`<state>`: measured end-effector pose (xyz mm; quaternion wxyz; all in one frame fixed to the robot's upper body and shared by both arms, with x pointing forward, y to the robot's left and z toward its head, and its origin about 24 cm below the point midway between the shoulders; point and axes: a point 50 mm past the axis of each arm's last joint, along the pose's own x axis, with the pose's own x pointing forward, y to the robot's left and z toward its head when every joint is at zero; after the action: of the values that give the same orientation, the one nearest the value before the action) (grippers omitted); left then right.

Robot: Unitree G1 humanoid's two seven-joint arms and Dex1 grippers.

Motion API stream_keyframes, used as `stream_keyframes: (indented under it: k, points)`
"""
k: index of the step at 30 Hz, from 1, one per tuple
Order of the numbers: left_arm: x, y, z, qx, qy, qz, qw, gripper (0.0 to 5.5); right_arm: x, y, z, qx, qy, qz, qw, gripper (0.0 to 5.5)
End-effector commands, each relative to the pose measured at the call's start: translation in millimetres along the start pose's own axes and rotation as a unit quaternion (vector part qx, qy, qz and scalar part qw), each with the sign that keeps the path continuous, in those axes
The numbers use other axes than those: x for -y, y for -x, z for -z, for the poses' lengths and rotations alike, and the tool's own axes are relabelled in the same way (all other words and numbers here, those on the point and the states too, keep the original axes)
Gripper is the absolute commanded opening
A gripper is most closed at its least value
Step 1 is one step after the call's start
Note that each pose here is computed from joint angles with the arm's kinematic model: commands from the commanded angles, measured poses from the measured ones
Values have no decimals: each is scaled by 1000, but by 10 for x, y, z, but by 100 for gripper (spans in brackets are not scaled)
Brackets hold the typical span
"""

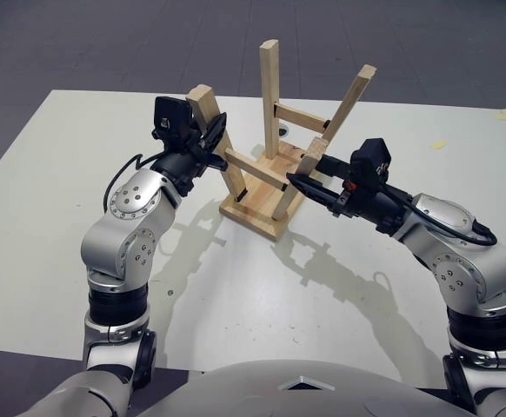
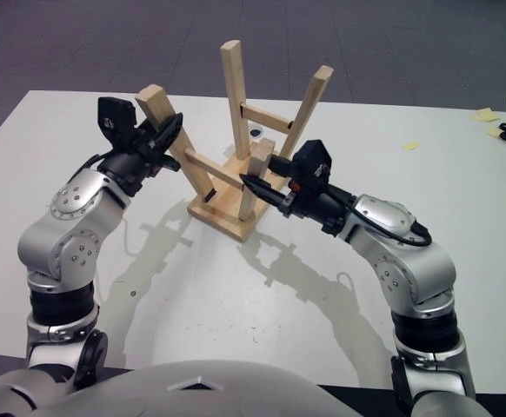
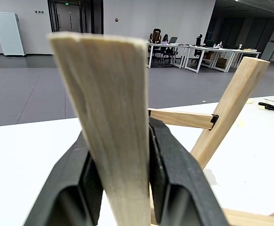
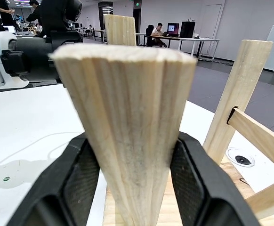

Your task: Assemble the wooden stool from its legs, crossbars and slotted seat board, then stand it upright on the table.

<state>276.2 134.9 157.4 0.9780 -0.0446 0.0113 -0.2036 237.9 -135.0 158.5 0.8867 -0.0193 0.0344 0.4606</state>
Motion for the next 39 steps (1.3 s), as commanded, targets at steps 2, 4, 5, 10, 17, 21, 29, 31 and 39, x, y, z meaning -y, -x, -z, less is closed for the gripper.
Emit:
stream_keyframes:
  k: [2,4,5,10,17,21,29,31,39]
  points:
    - [86,108,735,-190,33,38,980,109,23,-189,-16,-28,-40,-2,999,211]
    - [115,99,751,-195,33,47,979,109,44,-259,-21,-38,-57,3,998,211]
    - [125,100,770,-199,31,51,978,109,51,-297,-15,-44,-63,7,997,211]
    - [176,163,873,-225,17,78,971,110,54,-429,28,-65,-95,25,993,212]
    - [156,209,923,-231,5,74,970,111,70,-473,-115,-4,-157,29,987,213]
    - [127,240,922,-225,1,64,972,111,64,-427,-117,8,-167,31,985,215]
    - [66,269,897,-196,0,36,980,111,139,-258,-239,56,-175,30,983,363]
    - [63,286,897,-196,-9,35,980,111,163,-218,-274,67,-177,28,982,396]
    - [63,321,954,-205,-18,29,978,111,201,-140,-356,102,-200,23,974,521]
